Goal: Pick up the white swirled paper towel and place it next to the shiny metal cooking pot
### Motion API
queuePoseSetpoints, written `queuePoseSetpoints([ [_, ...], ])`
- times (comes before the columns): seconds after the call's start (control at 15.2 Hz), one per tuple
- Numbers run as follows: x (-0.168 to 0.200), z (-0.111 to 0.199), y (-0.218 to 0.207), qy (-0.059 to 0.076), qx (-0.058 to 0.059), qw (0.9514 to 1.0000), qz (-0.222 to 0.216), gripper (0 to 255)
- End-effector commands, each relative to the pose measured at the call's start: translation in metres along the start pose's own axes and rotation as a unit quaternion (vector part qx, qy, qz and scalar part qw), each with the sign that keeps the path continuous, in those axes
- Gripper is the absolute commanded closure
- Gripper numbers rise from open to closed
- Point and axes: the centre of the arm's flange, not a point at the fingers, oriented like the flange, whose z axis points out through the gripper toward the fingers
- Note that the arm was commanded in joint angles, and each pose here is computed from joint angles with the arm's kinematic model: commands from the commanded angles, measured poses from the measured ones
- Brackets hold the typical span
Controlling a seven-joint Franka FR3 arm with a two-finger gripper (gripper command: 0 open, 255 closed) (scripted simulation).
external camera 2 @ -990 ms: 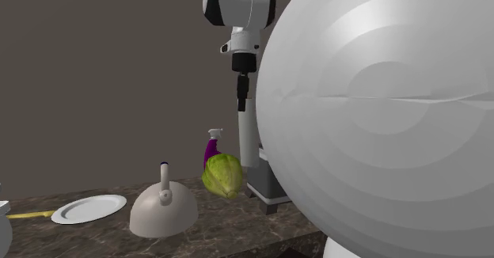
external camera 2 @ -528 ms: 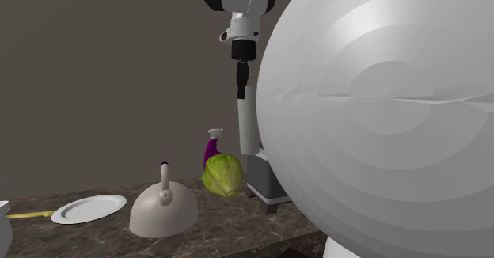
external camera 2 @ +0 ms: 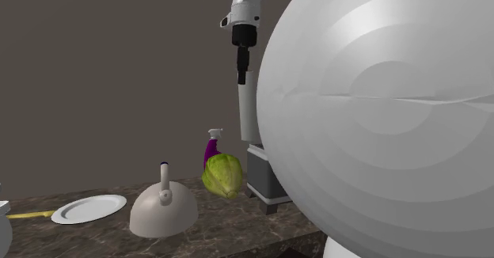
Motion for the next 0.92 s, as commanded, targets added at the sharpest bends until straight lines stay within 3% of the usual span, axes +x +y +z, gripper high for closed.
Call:
queuePoseSetpoints([
  [0.0, 0.001, -0.011, 0.001, 0.000, 0.000, 1.0000, 0.000, 255],
  [0.33, 0.003, -0.036, 0.003, 0.000, 0.000, 1.0000, 0.000, 255],
  [0.86, 0.093, -0.034, -0.053, 0.000, 0.000, 1.0000, 0.000, 255],
])
